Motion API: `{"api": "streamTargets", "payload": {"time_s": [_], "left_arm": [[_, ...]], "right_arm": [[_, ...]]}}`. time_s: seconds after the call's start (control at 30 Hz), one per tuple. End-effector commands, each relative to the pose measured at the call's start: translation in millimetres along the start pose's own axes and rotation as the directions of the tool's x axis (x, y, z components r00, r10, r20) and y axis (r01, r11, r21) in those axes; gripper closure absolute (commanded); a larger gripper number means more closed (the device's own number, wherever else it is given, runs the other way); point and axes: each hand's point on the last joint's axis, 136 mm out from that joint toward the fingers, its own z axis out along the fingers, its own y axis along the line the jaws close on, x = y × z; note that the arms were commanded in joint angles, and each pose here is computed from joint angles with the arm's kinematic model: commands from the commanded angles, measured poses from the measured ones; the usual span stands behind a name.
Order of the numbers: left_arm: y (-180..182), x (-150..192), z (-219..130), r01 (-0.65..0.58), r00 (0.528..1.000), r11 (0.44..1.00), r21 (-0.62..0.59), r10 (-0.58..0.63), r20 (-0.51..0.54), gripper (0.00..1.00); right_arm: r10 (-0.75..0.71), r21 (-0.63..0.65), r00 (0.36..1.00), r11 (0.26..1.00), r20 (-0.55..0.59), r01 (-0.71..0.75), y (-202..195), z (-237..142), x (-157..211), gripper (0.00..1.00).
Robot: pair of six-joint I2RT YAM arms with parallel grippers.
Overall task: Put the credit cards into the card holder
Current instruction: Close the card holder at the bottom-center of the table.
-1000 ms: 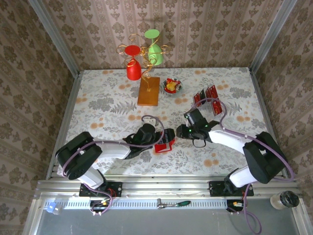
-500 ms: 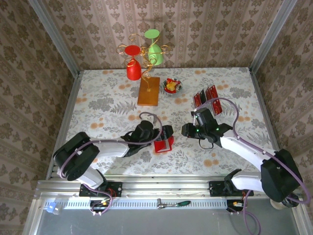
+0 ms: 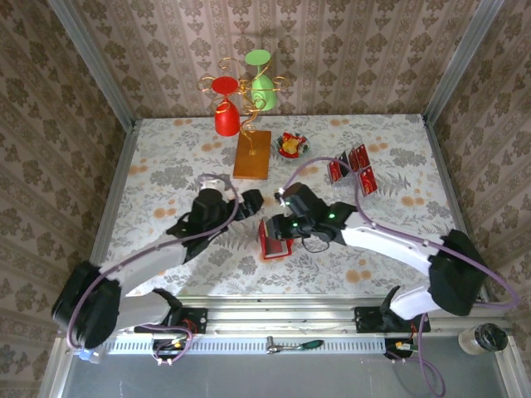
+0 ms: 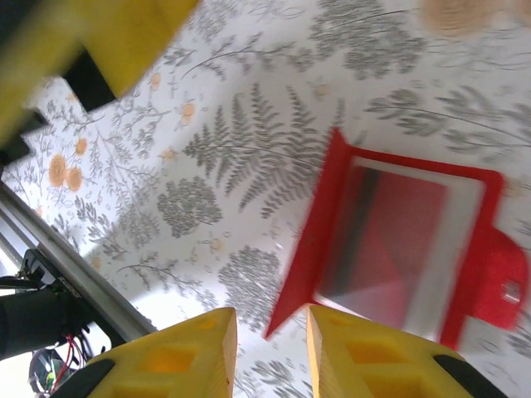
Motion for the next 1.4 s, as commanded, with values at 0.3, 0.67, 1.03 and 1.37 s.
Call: {"api": "streamTargets", "payload": {"time_s": [0.3, 0.67, 1.03, 1.37], "left_arm": [[83.8, -4.8, -68.4, 0.047, 0.999, 0.959, -0.279, -0.038, 0.037, 0.0], [82.8, 15.6, -58.2, -0.018, 0.998, 0.959, -0.282, -0.002, -0.07, 0.0], [65.4, 58.5, -30.0, -0.173, 0.965, 0.954, -0.247, 0.114, -0.235, 0.0], [53.2, 93.9, -4.3, -0.374, 0.887, 0.895, -0.244, 0.268, -0.377, 0.0]], "right_arm": [[-0.113, 0.089, 0.978, 0.988, -0.178, 0.13, 21.5, 75.0, 5.6, 0.73], [-0.043, 0.204, 0.981, 0.975, -0.191, 0.083, -37.7, 68.4, 12.5, 0.74], [0.049, 0.24, 0.985, 0.971, -0.167, -0.007, -78.3, 64.3, 35.3, 0.75], [0.097, 0.213, 0.99, 0.974, -0.106, -0.073, -82.6, 51.8, 34.9, 0.76]]}}
